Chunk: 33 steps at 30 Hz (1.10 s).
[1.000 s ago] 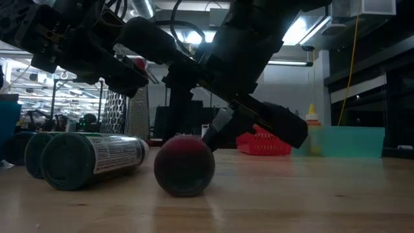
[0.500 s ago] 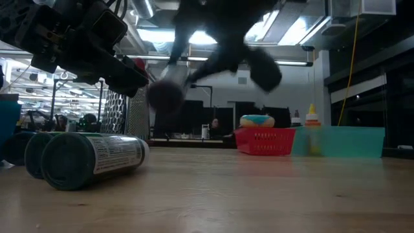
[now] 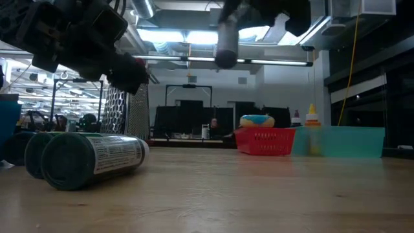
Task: Pick & Place Food Item
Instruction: Put the pink food coloring bottle into the green bin
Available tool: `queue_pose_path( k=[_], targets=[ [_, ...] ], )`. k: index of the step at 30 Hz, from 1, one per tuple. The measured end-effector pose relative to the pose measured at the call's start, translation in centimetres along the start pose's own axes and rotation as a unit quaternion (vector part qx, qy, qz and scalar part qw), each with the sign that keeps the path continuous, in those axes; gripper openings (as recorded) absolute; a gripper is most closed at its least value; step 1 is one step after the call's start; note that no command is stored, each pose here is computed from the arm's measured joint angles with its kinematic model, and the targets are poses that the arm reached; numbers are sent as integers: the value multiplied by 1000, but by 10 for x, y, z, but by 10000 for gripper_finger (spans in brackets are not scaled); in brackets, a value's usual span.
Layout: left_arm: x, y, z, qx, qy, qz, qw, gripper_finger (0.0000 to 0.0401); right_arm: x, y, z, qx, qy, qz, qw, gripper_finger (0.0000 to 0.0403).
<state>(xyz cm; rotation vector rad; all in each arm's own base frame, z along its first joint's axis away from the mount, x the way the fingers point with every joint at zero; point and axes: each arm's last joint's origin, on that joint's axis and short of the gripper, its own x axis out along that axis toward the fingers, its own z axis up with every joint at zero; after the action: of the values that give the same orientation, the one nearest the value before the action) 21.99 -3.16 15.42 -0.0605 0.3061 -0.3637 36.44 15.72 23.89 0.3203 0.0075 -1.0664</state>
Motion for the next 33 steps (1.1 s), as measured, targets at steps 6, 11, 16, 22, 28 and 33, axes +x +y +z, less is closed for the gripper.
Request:
queue_pose_path(
  k=[6, 11, 16, 22, 28, 33],
  targets=[
    [0, 0, 5, 9, -26, -2, 1000, 184, 15, -33, 15, -77, -63, -37, 994, 115],
    [-1, 4, 6, 31, -32, 6, 999, 184, 23, -53, 32, -120, -77, -53, 988, 116],
    [-3, 11, 8, 33, -38, 21, 999, 184, 39, -69, 47, -123, -90, -78, 985, 116],
    [-7, 22, 9, 31, -45, 25, 998, 184, 40, -69, 51, -147, -89, -83, 982, 115],
    [-12, 34, 11, 13, -58, 52, 997, 184, 27, -63, 58, -145, -88, -64, 983, 114],
    [-14, 38, 14, 11, -72, 65, 995, 184, 8, -37, 71, -171, -85, -38, 981, 114]
  ],
)
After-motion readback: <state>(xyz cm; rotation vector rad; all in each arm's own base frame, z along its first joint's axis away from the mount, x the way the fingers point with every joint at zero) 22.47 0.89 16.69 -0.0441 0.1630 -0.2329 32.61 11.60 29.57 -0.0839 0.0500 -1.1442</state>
